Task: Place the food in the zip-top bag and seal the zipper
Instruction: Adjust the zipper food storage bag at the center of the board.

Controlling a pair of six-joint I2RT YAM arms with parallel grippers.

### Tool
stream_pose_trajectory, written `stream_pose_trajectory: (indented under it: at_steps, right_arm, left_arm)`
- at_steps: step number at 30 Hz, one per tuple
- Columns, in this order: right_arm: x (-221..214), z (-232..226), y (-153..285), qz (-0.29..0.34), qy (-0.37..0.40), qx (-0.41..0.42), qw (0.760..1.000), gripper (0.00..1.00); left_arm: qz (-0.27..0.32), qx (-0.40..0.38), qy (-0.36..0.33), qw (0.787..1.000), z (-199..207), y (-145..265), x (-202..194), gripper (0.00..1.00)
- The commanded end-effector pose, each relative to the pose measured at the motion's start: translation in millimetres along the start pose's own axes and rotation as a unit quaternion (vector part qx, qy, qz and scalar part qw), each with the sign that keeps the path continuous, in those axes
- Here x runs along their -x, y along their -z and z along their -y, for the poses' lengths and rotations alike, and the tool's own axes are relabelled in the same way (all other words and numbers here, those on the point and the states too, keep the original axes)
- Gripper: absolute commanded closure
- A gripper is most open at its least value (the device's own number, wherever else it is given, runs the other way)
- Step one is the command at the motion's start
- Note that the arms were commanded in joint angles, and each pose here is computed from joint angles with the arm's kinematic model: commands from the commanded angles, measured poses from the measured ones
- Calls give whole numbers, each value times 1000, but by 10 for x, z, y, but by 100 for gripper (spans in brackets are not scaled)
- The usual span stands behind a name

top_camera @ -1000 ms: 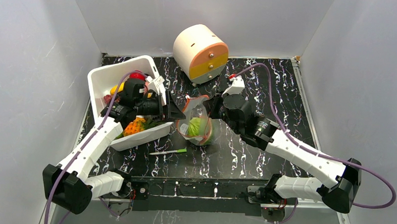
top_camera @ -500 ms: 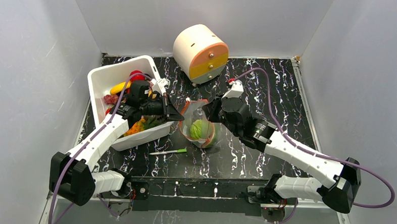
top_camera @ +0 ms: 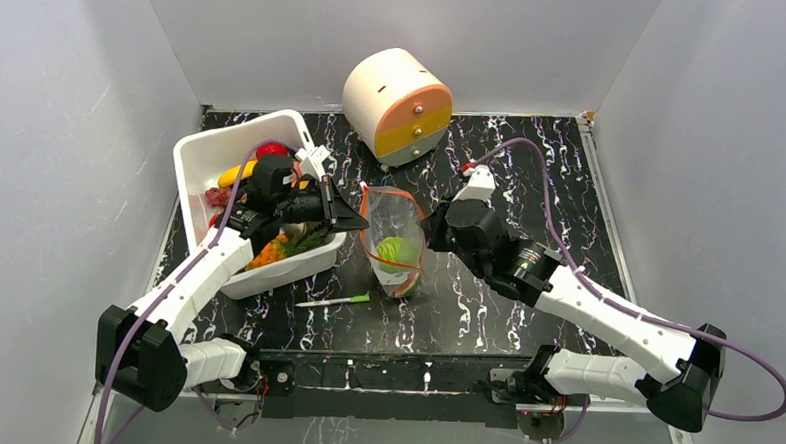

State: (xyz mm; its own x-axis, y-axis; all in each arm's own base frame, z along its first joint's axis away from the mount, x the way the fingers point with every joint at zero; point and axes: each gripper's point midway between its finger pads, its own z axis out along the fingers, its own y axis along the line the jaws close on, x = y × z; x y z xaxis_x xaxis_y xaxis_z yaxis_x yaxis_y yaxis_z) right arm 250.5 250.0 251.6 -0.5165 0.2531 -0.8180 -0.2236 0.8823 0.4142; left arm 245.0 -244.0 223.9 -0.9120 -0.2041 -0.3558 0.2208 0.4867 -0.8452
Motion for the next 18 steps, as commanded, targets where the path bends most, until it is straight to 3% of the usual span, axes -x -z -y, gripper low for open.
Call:
stream_pose_trajectory:
  at_steps: [1,8,18]
  right_arm:
    - [320,-15,160,55,-12,5,998,100]
    - [563,-143,260,83,-1,29,996,100]
    - [520,-14,268,96,-10,13,995,100]
  left_arm:
    - [19,-42,-24,999,325,97,103,100]
    - [42,-85,-54,994,684,138,355,100]
    - [39,-33,-49,998,351,-29,384,100]
